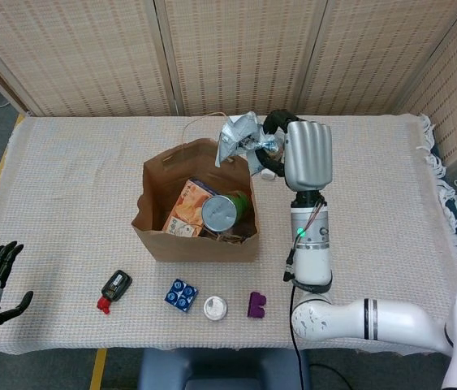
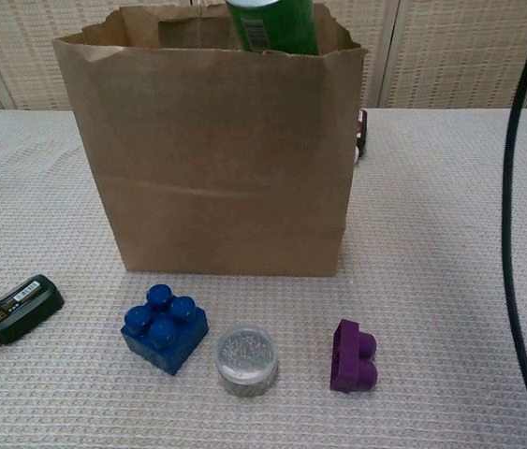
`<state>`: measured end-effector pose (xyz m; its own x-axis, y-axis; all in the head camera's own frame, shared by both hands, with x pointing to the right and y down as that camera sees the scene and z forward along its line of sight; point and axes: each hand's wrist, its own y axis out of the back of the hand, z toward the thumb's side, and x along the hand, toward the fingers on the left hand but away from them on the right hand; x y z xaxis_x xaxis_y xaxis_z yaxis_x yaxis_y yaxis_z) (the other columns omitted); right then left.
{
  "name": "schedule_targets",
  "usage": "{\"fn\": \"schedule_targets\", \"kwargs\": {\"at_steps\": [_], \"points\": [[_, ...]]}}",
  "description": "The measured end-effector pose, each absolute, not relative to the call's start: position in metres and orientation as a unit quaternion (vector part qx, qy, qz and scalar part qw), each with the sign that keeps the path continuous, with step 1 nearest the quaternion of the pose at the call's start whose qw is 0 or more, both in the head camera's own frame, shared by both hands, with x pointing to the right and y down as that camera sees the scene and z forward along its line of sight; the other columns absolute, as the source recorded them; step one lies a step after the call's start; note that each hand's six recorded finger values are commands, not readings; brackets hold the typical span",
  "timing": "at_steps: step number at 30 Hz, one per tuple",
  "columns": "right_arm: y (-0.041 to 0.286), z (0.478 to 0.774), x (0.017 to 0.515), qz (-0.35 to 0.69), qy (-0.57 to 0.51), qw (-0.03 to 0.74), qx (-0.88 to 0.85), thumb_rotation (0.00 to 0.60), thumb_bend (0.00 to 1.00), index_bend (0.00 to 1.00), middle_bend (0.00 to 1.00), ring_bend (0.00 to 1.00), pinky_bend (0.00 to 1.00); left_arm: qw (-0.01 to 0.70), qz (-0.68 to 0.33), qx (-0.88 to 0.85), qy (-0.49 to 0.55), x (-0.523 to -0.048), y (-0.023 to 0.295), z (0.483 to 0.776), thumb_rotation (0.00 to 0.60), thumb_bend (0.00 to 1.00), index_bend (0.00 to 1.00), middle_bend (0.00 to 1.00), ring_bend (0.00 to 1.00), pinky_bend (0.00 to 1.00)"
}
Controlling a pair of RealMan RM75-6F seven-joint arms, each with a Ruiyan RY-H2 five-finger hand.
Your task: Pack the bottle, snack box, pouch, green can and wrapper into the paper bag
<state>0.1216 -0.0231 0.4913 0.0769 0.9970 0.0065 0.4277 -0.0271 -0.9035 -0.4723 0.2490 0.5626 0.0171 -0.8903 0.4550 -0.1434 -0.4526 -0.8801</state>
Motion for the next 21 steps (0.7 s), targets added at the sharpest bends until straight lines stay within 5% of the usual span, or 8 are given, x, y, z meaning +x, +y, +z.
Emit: {"fn": "schedule_targets", "kwargs": {"at_steps": [17, 19, 21], "points": [[-0.014, 0.544, 0.063, 0.380, -0.552, 0.411, -0.618, 0.600, 0.38, 0.75, 0.67, 0.63, 0.86, 0.323, -0.568, -0.635, 0.412, -0.474, 0.250, 0.562, 0.600, 0.33, 0.00, 0.00, 0.00, 0.00], [-0.013, 0.545, 0.057, 0.375, -0.552, 0.411, -0.621, 0.600, 0.38, 0.71, 0.67, 0.60, 0.85, 0.323, -0.568, -0.635, 0.413, -0.474, 0.250, 0.562, 0.600, 0.33, 0.00, 0.00, 0.00, 0.00], [-0.011, 0.549, 0.052, 0.378, -0.547, 0.410, -0.624, 0.600, 0.36, 0.54, 0.61, 0.48, 0.78, 0.322, -0.567, -0.635, 0.413, -0.475, 0.250, 0.562, 0.600, 0.33, 0.00, 0.00, 0.00, 0.00]]}}
